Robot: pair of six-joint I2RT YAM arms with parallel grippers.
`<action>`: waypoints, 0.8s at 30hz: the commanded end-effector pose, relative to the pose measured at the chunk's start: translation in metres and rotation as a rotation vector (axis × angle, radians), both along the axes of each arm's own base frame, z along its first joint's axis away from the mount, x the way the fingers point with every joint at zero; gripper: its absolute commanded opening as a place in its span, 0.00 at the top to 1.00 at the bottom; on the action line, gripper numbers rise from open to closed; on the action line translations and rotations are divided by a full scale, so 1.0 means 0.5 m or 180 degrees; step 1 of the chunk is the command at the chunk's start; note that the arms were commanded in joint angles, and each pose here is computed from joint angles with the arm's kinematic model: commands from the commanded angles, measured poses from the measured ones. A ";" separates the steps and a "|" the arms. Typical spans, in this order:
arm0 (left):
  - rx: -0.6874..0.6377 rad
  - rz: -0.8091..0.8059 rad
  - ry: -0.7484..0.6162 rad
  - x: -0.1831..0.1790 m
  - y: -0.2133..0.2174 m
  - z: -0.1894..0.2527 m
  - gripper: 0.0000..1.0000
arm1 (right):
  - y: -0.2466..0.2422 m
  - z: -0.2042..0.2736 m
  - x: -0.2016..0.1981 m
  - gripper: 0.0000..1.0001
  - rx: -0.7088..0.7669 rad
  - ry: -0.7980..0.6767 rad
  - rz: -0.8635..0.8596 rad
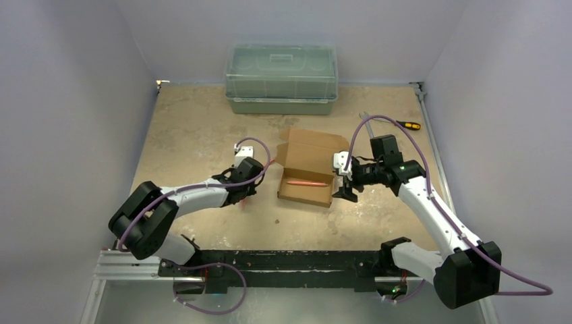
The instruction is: Fold the paper box
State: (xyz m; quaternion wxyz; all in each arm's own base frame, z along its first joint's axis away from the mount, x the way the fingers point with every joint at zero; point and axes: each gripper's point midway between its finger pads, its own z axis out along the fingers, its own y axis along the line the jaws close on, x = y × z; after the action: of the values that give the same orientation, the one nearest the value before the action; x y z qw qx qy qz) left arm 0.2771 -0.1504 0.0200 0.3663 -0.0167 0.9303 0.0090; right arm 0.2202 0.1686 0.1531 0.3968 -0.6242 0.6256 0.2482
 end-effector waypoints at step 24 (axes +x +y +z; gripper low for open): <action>-0.0485 0.0016 -0.0342 0.009 -0.017 0.101 1.00 | 0.008 0.036 0.006 0.21 0.0116 -0.0102 0.0079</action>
State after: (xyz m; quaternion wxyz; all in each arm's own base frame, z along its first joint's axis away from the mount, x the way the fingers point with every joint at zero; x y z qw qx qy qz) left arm 0.2792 -0.1503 0.0451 0.3841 -0.0497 0.9219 -0.0128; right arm 0.2196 0.1687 0.1538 0.3985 -0.6246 0.6225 0.2521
